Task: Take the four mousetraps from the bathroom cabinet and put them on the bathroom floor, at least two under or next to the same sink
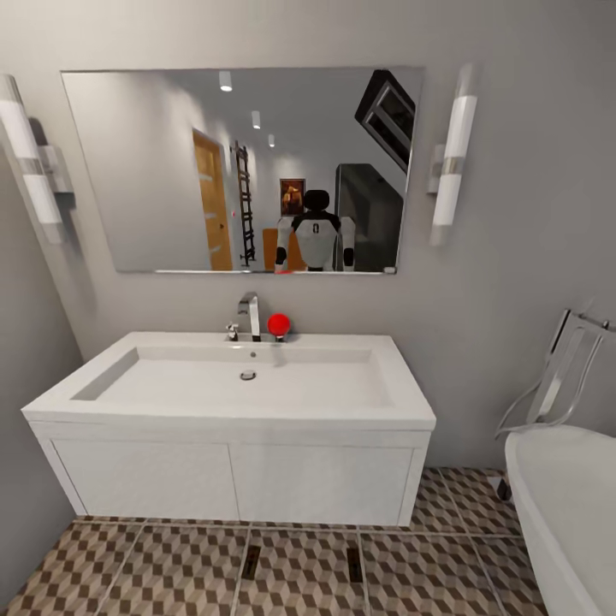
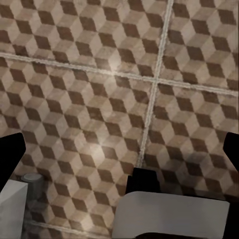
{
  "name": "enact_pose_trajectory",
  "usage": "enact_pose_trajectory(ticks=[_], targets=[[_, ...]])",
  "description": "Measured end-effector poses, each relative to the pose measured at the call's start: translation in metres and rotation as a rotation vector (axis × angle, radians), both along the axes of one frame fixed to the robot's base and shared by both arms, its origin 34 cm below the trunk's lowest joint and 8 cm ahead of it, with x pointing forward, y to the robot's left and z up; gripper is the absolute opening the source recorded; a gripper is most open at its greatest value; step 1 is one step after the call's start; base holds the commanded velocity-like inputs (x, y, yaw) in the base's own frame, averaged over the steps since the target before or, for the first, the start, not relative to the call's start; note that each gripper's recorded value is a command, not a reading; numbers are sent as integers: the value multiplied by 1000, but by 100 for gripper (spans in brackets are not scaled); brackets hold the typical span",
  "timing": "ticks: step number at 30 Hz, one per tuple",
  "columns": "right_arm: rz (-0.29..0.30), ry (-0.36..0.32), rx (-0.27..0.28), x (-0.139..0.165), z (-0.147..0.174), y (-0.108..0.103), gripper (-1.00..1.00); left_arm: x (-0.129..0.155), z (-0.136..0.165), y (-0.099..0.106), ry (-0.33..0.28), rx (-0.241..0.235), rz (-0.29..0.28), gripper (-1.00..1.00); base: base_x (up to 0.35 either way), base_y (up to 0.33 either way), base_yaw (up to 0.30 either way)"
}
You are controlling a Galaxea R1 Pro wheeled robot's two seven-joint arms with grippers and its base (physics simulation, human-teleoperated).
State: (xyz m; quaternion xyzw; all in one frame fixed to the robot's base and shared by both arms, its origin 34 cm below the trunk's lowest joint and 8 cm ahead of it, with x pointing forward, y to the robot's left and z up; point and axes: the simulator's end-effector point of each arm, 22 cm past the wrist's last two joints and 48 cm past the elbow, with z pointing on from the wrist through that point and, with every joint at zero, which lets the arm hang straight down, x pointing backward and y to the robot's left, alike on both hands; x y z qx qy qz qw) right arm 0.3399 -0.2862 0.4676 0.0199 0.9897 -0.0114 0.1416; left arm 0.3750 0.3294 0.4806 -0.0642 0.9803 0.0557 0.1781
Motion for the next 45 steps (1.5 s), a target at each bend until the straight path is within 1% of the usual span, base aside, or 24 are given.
enact_pose_trajectory(ticks=[12, 20, 25, 41, 45], targets=[[10, 25, 3, -18, 15, 3, 100, 1, 20, -2, -5, -3, 2, 100, 0, 0, 0], [10, 65, 3, -48, 22, 4, 100, 1, 32, -3, -4, -5, 2, 100, 0, 0, 0], [9, 77, -2, -58, 28, 3, 100, 0, 40, -4, -4, -5, 2, 100, 0, 0, 0], [7, 86, -8, -65, 51, 1, 100, -1, 63, -5, -1, -7, 2, 100, 0, 0, 0], [8, 86, -7, -65, 51, 2, 100, -2, 63, -6, 0, -8, 1, 100, 0, 0, 0]])
